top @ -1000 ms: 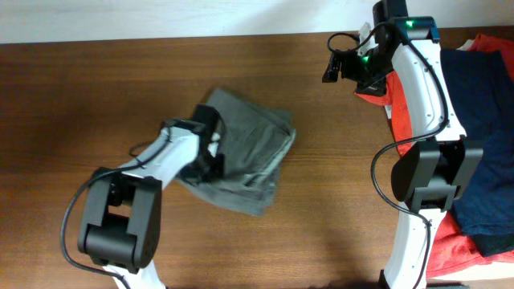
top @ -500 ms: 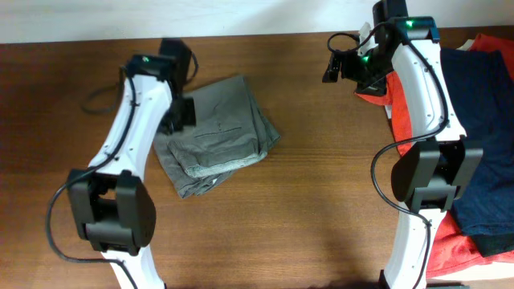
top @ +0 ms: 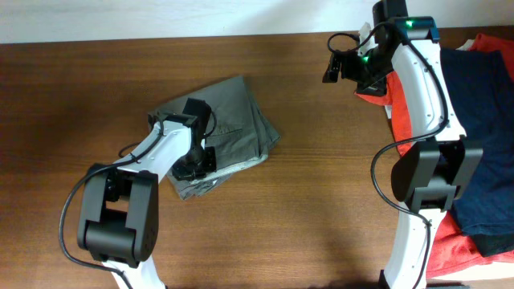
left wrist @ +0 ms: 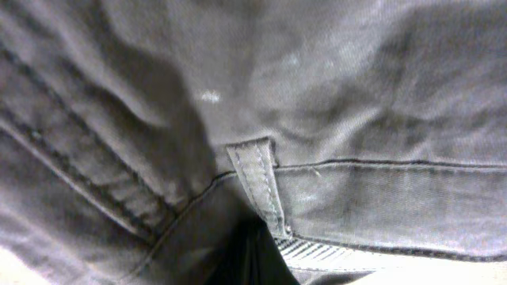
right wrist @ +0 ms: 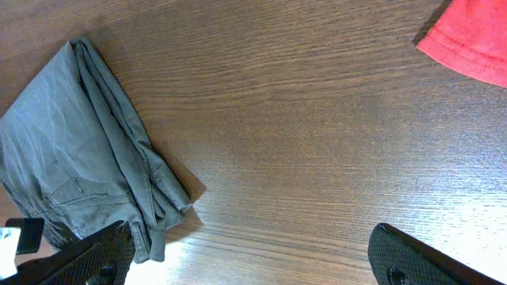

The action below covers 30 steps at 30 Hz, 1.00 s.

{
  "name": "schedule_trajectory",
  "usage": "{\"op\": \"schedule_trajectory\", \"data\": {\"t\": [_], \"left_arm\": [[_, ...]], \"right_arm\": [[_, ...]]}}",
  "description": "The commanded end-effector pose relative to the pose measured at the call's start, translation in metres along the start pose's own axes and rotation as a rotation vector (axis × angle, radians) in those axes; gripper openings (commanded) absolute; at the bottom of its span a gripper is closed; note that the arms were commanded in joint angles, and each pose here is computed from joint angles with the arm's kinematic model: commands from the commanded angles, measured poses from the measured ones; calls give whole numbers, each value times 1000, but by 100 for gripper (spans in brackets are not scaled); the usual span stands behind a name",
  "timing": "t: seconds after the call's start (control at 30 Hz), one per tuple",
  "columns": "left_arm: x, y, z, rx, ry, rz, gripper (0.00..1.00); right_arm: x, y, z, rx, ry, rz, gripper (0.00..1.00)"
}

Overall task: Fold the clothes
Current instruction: 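Press and tidy the folded shorts with the left gripper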

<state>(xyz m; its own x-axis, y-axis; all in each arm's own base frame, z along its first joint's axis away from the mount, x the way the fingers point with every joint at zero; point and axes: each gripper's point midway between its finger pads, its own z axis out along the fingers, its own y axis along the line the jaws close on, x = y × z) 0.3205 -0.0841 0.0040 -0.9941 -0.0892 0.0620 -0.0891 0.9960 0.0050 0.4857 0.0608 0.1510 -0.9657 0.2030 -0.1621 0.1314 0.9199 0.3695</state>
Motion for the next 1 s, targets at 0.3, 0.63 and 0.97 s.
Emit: {"op": "schedule_trajectory", "data": {"t": [0.3, 0.63, 0.97], "left_arm": [[-51, -121, -87, 252, -329, 166, 0], [-63, -172, -14, 309, -257, 243, 0], [-43, -29, -142, 36, -255, -32, 0]], "right_arm": [[-3, 2, -9, 0, -25, -14, 98], [-3, 2, -9, 0, -25, -14, 98], [-4, 2, -9, 0, -25, -14, 98]]}}
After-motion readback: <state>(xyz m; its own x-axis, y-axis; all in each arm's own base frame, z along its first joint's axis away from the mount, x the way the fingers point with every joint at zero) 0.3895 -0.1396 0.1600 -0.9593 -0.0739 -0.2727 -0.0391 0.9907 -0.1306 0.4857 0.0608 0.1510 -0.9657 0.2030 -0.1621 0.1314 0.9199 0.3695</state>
